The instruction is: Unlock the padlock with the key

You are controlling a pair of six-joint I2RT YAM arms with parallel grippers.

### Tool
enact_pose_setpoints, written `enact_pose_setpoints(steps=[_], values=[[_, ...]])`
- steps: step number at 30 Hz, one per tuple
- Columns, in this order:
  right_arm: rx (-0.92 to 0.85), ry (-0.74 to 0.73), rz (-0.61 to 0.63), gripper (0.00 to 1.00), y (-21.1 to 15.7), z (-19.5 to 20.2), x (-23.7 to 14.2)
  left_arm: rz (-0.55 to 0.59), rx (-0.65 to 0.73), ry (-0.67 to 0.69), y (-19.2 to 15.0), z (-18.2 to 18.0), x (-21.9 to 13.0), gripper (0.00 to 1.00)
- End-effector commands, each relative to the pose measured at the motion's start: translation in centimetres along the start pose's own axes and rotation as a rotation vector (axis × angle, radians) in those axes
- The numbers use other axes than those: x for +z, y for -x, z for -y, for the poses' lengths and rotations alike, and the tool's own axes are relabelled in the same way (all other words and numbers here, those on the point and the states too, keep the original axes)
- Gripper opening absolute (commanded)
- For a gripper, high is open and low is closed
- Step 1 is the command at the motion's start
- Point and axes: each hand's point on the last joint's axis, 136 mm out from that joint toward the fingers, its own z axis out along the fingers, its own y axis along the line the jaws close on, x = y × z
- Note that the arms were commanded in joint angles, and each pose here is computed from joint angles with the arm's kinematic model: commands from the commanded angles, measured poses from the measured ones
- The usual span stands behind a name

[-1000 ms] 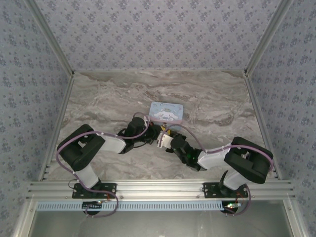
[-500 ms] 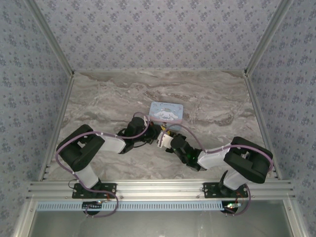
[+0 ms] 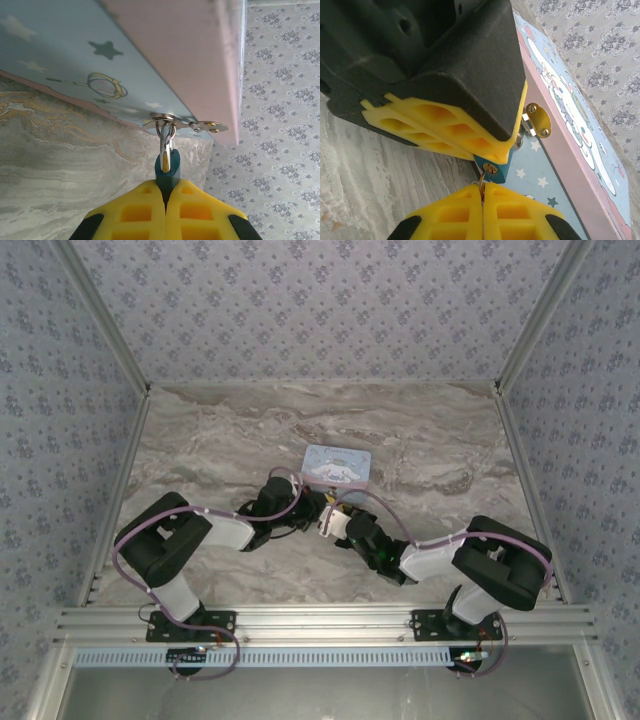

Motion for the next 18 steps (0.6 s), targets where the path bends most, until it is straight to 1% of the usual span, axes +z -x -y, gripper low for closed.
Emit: enact_pose_setpoints(steps=[1,5,10,18], values=[[0.069,-0.058,0.027,0.06,1.29,1.68,0.54,-0.032,0.031,-0.078,-0.78,2.7,-0.39,0.0],[0.1,-0.052,0.032,0.0,1.37,1.76,0.54,-0.031,0.03,-0.08,-0.77,2.76,-0.38,0.0],[0.196,-0.013,0.038,0.0,1.49,1.54,0.47,-0.03,0.031,-0.08,-0.75,2.68,-0.38,0.0],[0.465,0.049,0.039,0.0,1.28,1.28,0.21,-0.026,0.029,-0.084,-0.68,2.72,-0.39,0.0]])
